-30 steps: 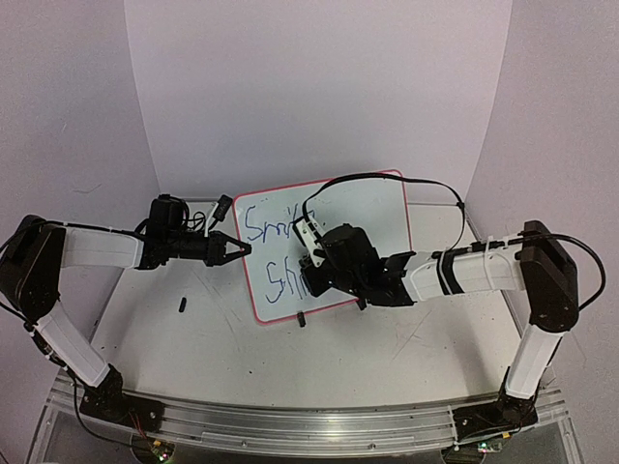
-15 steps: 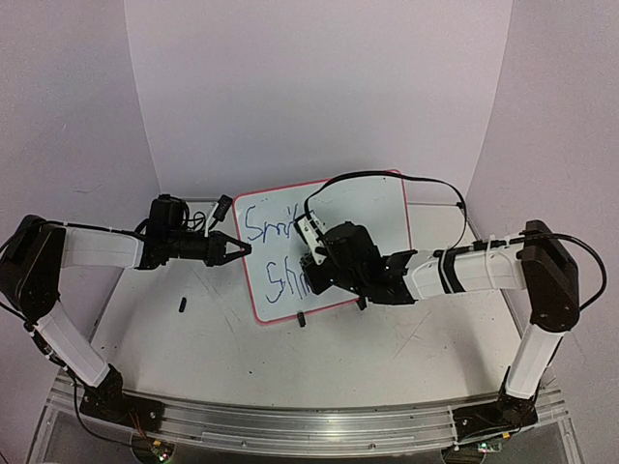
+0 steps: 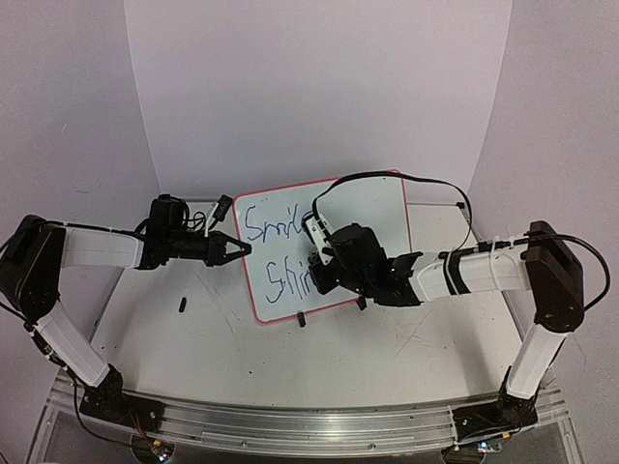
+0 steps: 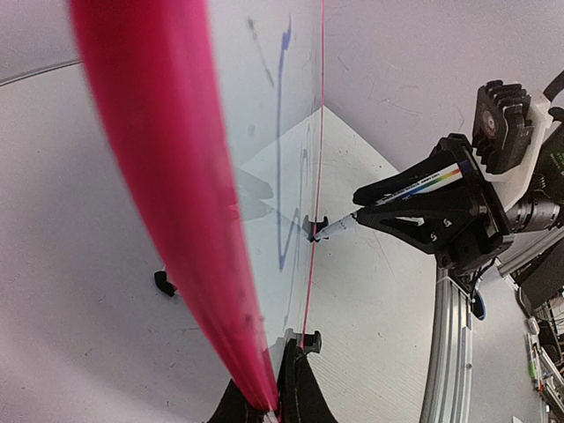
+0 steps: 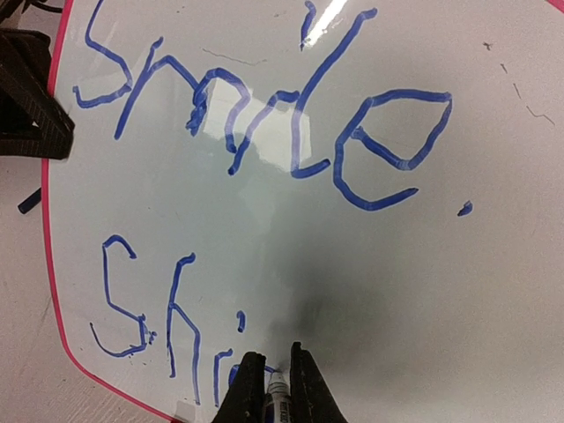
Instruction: Write a sentence on the whiteboard
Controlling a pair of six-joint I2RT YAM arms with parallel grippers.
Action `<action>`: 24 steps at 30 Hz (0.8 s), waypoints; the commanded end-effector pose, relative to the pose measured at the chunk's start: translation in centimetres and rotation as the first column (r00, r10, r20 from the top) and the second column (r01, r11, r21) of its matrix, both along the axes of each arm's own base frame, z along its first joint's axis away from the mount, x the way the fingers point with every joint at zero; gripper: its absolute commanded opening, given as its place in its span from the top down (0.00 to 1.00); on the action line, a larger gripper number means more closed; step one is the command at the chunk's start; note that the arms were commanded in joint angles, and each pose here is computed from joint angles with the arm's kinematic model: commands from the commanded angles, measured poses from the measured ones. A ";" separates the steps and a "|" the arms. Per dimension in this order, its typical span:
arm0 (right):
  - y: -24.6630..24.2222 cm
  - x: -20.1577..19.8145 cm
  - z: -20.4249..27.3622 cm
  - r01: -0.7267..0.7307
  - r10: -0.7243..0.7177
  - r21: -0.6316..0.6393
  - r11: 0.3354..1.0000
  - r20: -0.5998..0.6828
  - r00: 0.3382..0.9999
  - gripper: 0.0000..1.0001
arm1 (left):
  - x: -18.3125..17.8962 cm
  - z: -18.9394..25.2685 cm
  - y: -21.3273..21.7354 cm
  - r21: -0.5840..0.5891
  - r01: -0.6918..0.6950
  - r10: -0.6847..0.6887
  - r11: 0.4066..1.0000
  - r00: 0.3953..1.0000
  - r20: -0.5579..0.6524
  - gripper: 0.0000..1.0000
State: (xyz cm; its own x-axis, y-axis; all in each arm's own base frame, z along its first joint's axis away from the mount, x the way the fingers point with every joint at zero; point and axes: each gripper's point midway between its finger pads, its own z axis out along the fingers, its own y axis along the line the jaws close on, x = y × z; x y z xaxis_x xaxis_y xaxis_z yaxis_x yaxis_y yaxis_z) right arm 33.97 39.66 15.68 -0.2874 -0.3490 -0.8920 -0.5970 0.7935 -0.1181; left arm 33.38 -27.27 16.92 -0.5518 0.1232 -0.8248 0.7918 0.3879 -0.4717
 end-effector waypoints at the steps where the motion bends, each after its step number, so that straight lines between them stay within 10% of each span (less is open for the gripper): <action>1: -1.8 0.9 -0.2 0.064 -0.064 0.009 0.998 -0.010 0.998 1.00 | 1.0 -5.4 1.7 0.199 -0.108 0.112 0.974 0.994 -0.006 1.00; 18: -2.2 -0.9 -3.8 0.054 -0.055 -0.011 0.998 -0.090 0.994 1.00 | 1.0 -5.5 1.7 0.200 -0.108 0.111 0.974 0.994 -0.007 1.00; 24: -1.3 -0.8 1.5 0.024 -0.021 0.082 0.996 -0.031 0.999 1.00 | 1.0 -5.6 1.7 0.201 -0.108 0.112 0.974 0.994 -0.009 1.00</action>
